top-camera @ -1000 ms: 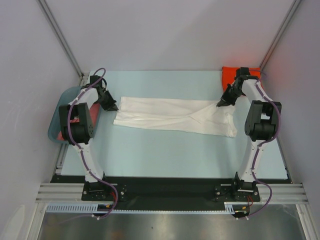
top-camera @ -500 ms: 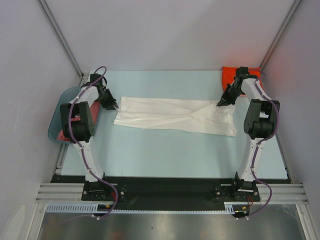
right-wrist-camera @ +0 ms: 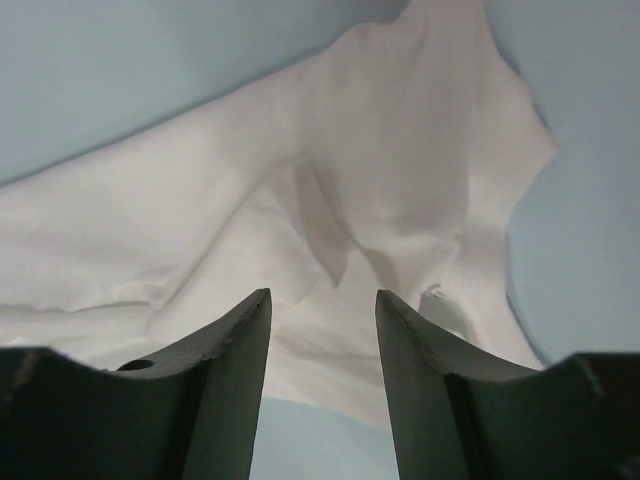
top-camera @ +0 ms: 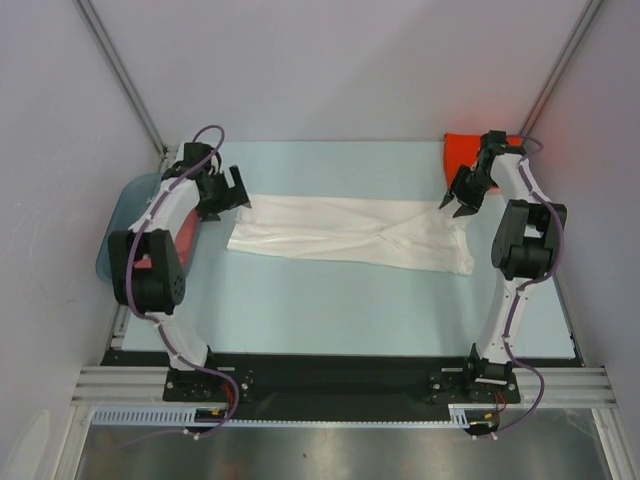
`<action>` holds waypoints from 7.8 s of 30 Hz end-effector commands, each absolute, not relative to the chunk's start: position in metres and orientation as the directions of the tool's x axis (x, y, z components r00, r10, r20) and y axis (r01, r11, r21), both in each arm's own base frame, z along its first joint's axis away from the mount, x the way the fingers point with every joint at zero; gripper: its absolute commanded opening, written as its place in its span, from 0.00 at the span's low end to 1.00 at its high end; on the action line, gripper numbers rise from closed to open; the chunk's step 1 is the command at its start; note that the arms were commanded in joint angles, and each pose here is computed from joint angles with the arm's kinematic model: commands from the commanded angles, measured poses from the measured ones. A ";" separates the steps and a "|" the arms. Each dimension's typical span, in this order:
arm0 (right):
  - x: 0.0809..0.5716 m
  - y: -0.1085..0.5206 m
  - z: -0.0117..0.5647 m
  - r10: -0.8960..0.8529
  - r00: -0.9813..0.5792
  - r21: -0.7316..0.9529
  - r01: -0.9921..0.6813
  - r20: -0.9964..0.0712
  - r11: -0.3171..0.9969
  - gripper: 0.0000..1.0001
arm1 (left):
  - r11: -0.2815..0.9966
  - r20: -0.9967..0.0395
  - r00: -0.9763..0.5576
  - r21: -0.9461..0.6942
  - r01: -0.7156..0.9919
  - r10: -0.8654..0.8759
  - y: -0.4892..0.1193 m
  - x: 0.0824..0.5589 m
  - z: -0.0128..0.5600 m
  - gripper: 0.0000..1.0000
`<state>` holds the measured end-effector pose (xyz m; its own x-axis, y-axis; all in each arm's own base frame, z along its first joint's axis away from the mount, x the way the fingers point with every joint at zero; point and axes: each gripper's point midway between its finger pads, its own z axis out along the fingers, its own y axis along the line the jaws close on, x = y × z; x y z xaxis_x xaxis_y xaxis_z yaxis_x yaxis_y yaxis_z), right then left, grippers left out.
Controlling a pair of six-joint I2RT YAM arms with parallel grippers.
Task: Fold and stack the t-shirts
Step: Fold the tshirt
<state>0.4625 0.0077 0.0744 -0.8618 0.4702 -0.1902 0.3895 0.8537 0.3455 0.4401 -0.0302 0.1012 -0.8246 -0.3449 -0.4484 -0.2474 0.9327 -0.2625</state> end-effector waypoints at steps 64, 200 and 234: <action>0.500 0.225 0.118 0.199 -0.850 0.352 0.017 -0.487 0.936 0.03 | 0.965 -0.558 -0.805 -0.256 -0.063 -0.201 -0.073 0.410 0.111 0.38; 0.463 0.048 0.007 0.564 -0.735 0.424 0.405 -0.377 0.810 0.27 | 0.880 -0.243 -0.852 -0.242 -0.409 -0.463 -0.111 0.142 0.022 0.00; 0.539 0.057 0.104 0.389 -0.816 0.351 0.247 -0.428 0.903 0.73 | 0.815 -0.306 -0.949 -0.528 0.238 0.079 -0.281 0.145 0.135 0.71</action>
<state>0.6002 0.0877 0.0490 -0.7602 0.4720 -0.4464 0.2487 0.8462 0.4712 0.1303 -0.3071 0.1024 -0.9676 0.0471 -0.2480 0.1675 0.8548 -0.4911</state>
